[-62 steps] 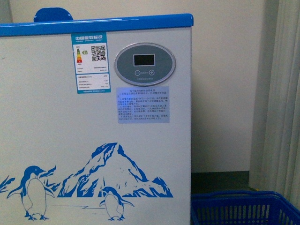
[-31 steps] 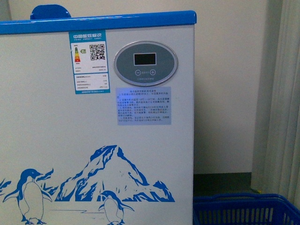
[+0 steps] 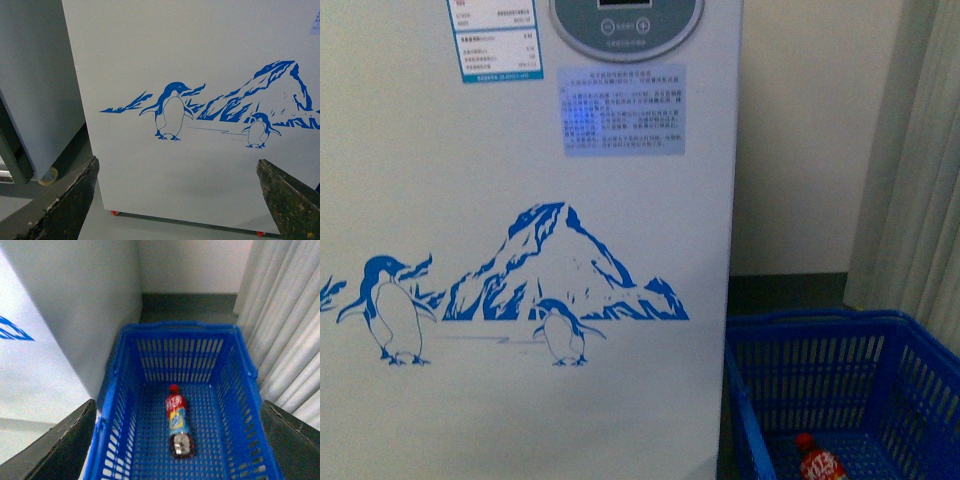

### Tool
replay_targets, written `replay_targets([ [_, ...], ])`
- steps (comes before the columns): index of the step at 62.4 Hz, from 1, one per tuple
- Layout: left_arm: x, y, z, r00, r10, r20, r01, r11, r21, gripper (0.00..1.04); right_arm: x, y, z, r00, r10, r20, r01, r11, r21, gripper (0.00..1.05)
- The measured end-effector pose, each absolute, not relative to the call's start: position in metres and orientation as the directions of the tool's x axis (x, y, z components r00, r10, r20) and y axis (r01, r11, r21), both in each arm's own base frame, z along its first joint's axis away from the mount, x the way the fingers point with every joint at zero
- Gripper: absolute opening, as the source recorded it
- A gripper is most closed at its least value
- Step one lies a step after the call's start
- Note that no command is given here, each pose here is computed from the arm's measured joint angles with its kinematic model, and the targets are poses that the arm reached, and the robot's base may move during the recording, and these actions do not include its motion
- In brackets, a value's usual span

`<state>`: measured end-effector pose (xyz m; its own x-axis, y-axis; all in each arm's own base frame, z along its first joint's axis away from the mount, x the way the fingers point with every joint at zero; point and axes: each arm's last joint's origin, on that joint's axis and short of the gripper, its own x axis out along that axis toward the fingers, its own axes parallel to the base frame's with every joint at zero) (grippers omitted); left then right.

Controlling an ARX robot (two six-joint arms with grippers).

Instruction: Put drink in fridge

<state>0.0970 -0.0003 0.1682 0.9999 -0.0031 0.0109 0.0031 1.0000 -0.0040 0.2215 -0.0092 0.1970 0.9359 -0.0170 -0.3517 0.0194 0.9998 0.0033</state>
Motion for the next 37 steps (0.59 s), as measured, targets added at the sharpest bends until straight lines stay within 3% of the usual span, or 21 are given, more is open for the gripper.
replay_targets([
  [19, 0.097, 0.000, 0.168, 1.000, -0.003, 0.011, 0.003, 1.000, -0.004, 0.97, 0.329, -0.018, 0.146, 0.809, -0.093, -0.580, 0.037, 0.993, -0.108, 0.97],
  [37, 0.097, 0.000, 0.168, 1.000, -0.003, 0.011, 0.003, 1.000, -0.004, 0.97, 0.397, -0.029, 0.108, 0.745, -0.123, -0.656, 0.019, 0.986, -0.164, 0.97],
])
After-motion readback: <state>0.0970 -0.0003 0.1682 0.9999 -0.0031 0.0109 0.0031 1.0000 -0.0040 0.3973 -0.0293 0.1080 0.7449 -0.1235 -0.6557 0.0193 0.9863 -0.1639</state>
